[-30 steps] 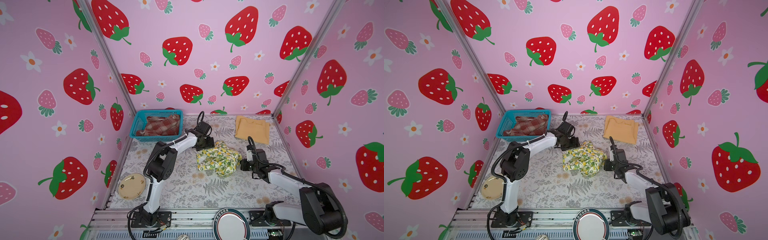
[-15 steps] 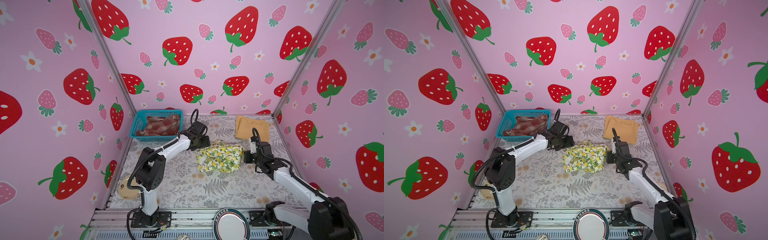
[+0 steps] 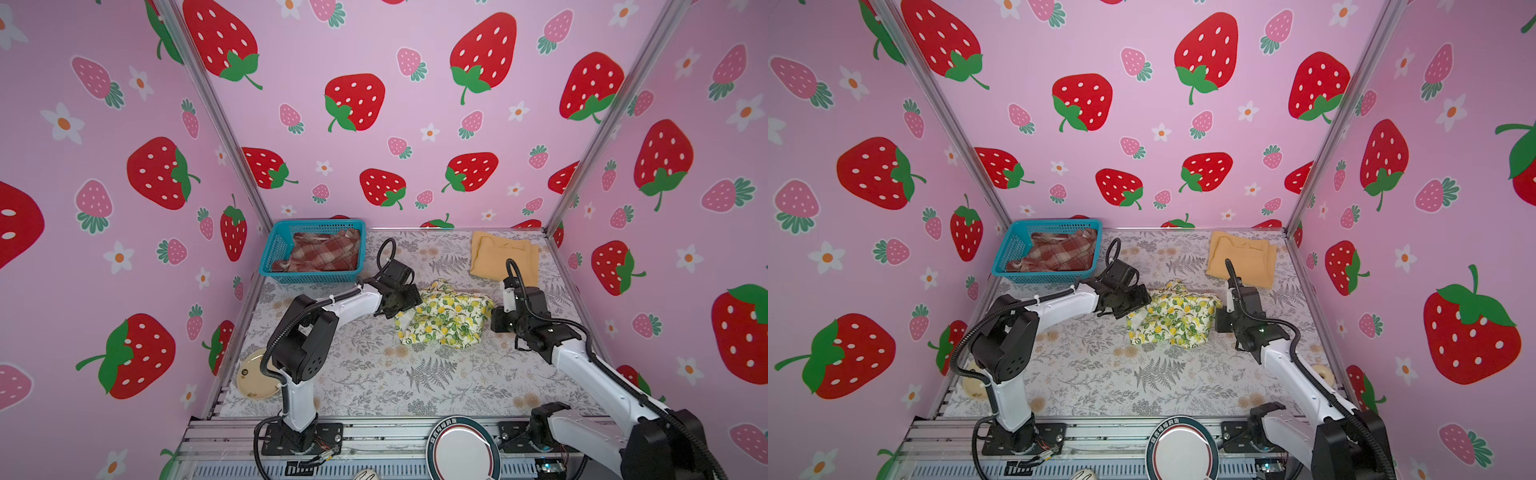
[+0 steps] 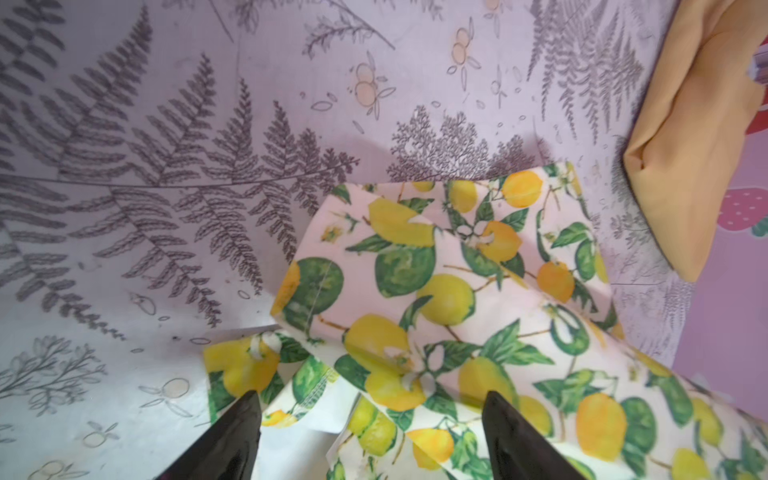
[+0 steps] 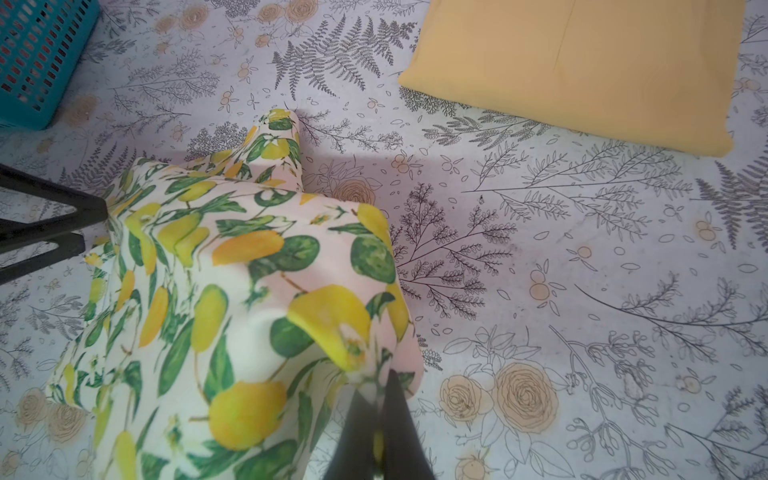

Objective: Fold and stack the skirts

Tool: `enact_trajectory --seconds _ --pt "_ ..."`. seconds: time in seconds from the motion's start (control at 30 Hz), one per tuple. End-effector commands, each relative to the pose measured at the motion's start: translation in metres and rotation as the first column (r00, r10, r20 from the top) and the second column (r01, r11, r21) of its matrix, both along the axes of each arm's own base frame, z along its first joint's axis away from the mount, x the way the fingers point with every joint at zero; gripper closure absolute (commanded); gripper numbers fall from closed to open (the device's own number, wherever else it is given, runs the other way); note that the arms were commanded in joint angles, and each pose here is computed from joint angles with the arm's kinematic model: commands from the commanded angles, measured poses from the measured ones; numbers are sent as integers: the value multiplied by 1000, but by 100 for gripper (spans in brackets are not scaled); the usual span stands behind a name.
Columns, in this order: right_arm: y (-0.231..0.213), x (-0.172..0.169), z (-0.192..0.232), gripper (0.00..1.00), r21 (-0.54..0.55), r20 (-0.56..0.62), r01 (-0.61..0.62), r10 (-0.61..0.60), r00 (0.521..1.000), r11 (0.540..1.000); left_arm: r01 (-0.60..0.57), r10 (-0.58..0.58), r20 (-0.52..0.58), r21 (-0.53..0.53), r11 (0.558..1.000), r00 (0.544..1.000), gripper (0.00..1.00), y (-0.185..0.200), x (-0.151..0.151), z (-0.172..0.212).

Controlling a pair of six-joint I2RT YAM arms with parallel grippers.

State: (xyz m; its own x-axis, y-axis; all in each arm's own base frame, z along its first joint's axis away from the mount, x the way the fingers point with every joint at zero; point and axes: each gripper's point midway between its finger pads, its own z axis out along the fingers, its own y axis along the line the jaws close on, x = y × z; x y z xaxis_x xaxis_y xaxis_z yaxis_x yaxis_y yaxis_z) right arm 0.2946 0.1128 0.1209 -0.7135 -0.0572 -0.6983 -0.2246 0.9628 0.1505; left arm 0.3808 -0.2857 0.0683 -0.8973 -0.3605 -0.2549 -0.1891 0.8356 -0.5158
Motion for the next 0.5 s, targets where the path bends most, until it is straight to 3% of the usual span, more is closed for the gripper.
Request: enact_trajectory --seconds 0.0,0.47 --pt "3 -5 0 100 7 -13 -12 12 1000 1000 -43 49 67 -96 994 997 15 -8 10 29" --pt "11 -8 8 100 43 7 -28 28 1000 999 -38 37 -9 -149 988 999 17 -22 7 11"
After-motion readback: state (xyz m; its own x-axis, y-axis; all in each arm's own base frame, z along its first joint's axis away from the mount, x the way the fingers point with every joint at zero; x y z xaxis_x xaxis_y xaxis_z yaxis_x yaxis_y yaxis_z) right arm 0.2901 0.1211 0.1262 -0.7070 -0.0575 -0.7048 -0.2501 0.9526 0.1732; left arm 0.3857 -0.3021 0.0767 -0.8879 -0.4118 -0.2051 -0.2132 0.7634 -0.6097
